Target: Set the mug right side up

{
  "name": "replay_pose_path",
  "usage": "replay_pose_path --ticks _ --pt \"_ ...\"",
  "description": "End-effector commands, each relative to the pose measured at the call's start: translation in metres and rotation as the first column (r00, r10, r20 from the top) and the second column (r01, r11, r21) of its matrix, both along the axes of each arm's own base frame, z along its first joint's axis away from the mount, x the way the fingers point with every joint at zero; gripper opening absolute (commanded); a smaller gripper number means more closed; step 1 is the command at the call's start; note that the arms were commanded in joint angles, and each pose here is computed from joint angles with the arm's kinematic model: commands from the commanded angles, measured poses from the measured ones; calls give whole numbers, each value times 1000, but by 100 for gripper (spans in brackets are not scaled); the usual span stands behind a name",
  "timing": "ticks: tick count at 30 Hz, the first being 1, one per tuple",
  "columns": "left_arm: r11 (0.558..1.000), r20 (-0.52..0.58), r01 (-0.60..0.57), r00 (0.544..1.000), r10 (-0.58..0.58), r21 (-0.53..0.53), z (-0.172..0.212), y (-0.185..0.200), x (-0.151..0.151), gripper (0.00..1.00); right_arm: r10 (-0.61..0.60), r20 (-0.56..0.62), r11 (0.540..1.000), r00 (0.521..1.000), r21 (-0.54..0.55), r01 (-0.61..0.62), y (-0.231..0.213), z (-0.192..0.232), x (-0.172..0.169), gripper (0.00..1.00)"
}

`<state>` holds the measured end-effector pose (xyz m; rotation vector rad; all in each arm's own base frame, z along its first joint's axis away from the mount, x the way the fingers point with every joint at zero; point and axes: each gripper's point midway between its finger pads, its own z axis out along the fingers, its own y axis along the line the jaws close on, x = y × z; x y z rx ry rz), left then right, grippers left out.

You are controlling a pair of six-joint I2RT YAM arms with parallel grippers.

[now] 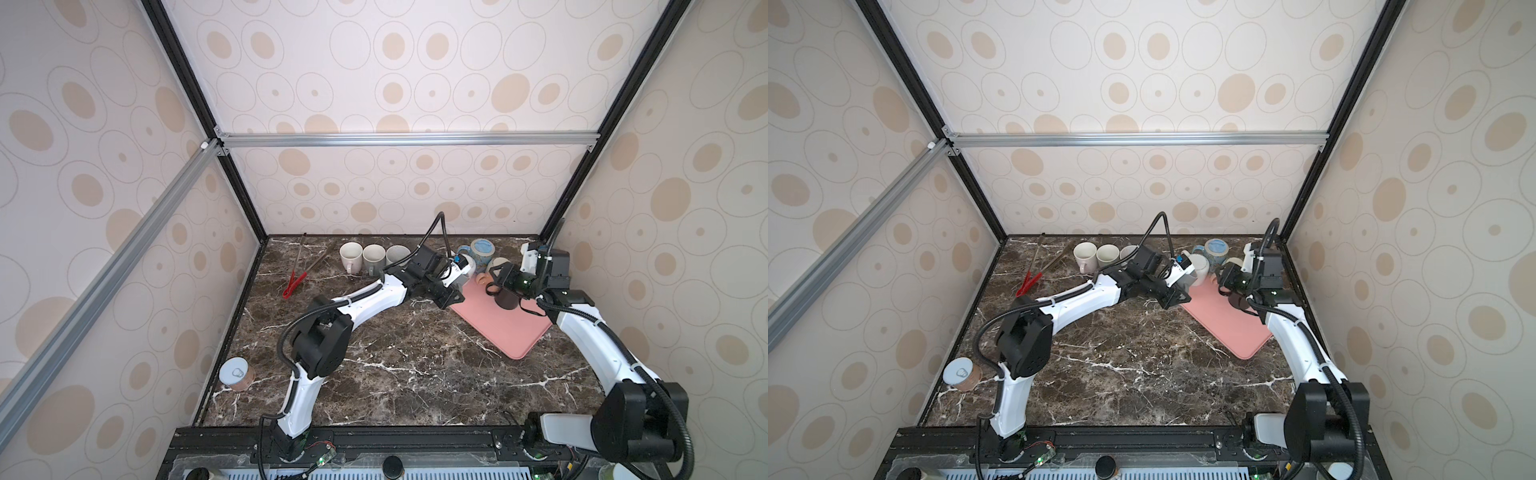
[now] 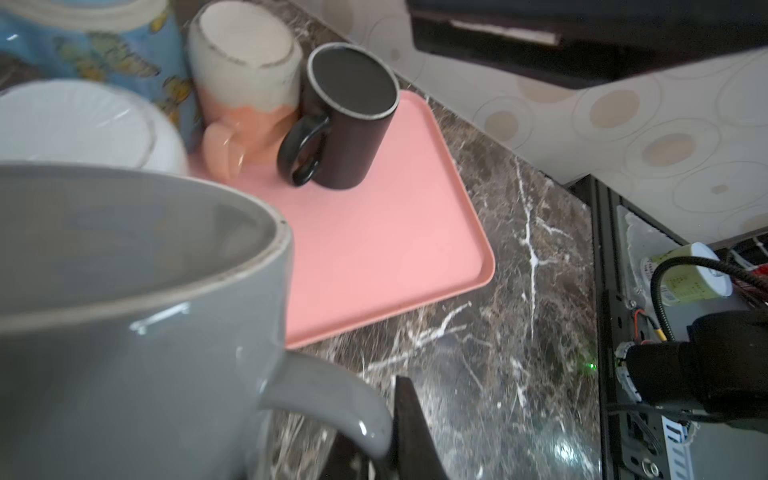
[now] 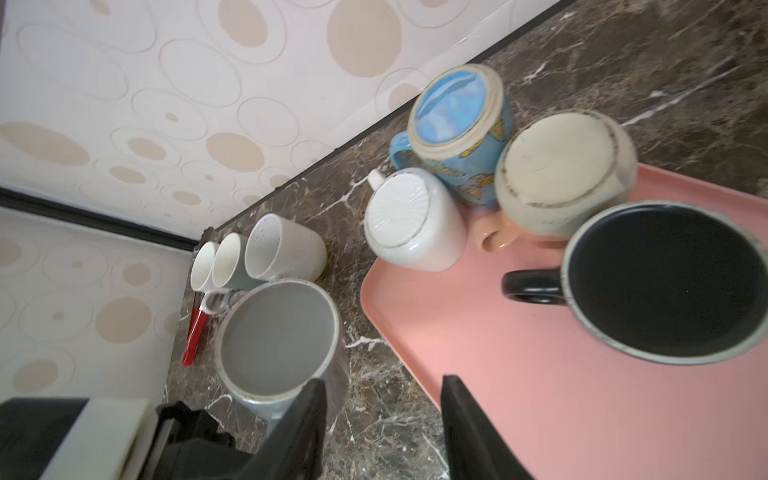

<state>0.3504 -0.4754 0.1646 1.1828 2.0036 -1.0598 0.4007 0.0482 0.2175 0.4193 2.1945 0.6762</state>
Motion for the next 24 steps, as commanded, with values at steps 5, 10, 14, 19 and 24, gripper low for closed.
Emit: replay_pose_path --ticks 5,10,14,19,24 --pt "937 142 168 981 -130 -305 31 -85 10 0 14 -87 1000 996 -9 -15 -14 -20 7 48" --pt "919 134 201 977 -164 -339 11 -99 12 0 26 -88 1000 996 -13 -27 -16 -30 17 48" --pt "913 124 212 976 -179 -350 -3 -101 11 0 47 -103 999 994 7 -46 -13 -39 27 48" --pt "904 120 222 974 -191 -366 -9 -89 -2 0 67 -111 997 992 33 -64 -8 -49 39 48" --pt "907 88 186 982 -165 -378 -23 -71 -10 1 128 -163 992 978 0 -130 4 -68 43 47"
